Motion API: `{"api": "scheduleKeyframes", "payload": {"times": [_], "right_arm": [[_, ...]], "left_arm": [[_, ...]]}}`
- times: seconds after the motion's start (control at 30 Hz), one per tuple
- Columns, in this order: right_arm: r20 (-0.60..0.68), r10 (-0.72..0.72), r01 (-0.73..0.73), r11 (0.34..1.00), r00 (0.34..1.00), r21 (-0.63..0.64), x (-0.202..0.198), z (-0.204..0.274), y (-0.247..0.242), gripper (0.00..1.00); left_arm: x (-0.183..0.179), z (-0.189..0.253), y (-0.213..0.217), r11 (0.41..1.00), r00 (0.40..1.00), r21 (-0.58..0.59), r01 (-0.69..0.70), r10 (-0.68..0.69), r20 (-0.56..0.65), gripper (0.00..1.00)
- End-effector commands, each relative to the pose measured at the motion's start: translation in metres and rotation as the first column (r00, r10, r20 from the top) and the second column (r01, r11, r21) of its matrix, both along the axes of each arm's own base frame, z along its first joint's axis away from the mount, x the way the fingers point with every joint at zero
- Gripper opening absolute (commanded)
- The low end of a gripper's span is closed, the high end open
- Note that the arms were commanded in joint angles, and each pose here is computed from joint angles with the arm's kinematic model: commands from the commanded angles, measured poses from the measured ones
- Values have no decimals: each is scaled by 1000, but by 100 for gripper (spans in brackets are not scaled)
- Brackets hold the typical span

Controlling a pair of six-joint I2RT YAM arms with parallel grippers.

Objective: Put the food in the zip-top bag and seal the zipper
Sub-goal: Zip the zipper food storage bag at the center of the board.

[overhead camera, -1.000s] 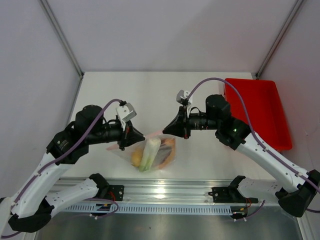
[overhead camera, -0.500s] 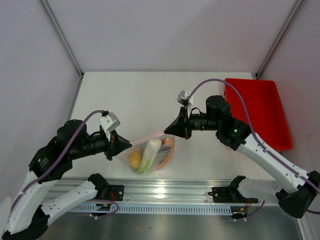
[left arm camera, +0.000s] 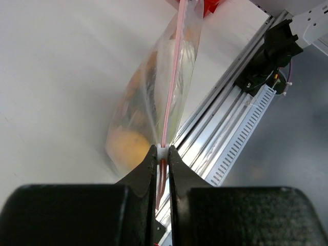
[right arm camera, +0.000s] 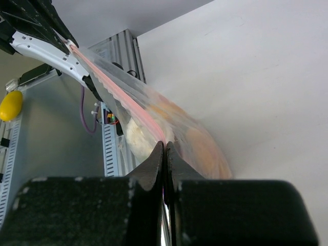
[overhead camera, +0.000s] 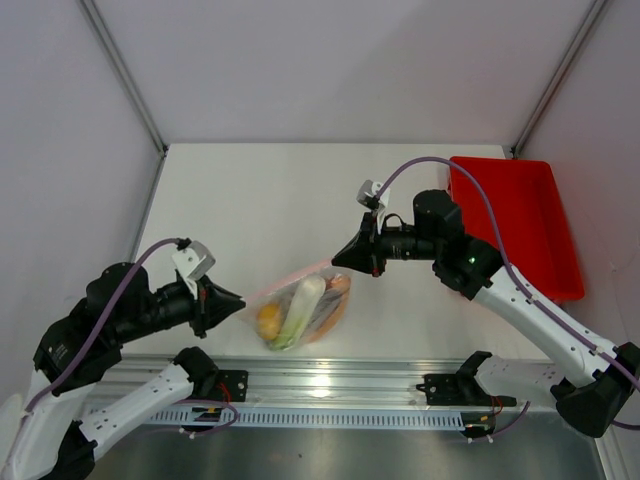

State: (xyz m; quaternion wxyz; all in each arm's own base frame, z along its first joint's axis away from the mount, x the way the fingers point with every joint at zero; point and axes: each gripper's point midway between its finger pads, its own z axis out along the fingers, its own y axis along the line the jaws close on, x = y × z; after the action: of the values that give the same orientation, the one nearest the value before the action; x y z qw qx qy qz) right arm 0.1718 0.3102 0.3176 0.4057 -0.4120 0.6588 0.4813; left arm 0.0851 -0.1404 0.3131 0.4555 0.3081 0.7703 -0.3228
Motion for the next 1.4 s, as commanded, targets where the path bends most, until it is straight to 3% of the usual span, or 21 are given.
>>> {"api": "scheduleKeyframes", "payload": {"times": [0.0, 0.53, 0.63, 0.67, 0.77, 0.87, 0.9, 0.93, 1.2, 1.37], "right_arm": [[39, -54, 54, 998, 998, 14, 11, 8, -6, 0], [35, -53, 52, 999, 998, 13, 12, 8, -6, 0], [36, -43, 42, 999, 998, 18, 11, 8, -5, 0], [32, -25, 25, 999, 999, 20, 8, 8, -4, 0], [34, 4, -5, 1000, 999, 24, 4, 9, -3, 0], [41, 39, -40, 999, 998, 24, -1, 9, -3, 0], [41, 54, -55, 998, 998, 24, -4, 9, -3, 0], [47, 63, -64, 998, 997, 26, -7, 10, -4, 0], [82, 174, -176, 984, 981, 18, -44, 15, -3, 0], [77, 165, -165, 986, 983, 0, -51, 10, -2, 0]], "left_arm": [[-6, -10, 12, 999, 998, 19, -48, 49, -46, 10], [-16, -12, 28, 995, 994, 28, -92, 93, -51, 11], [-15, -9, 28, 996, 995, 24, -90, 91, -41, 25], [-15, -7, 26, 997, 996, 17, -82, 82, -37, 42], [-12, -1, 25, 996, 996, 8, -85, 86, -19, 64], [-6, 5, 26, 994, 994, 9, -106, 106, 1, 77], [-4, 8, 26, 994, 994, 3, -113, 113, 11, 93], [-2, 11, 27, 992, 992, -1, -123, 123, 20, 99], [14, 30, 57, 946, 942, -48, -319, 323, 91, 100], [12, 43, 69, 928, 921, -97, -359, 369, 121, 99]]}}
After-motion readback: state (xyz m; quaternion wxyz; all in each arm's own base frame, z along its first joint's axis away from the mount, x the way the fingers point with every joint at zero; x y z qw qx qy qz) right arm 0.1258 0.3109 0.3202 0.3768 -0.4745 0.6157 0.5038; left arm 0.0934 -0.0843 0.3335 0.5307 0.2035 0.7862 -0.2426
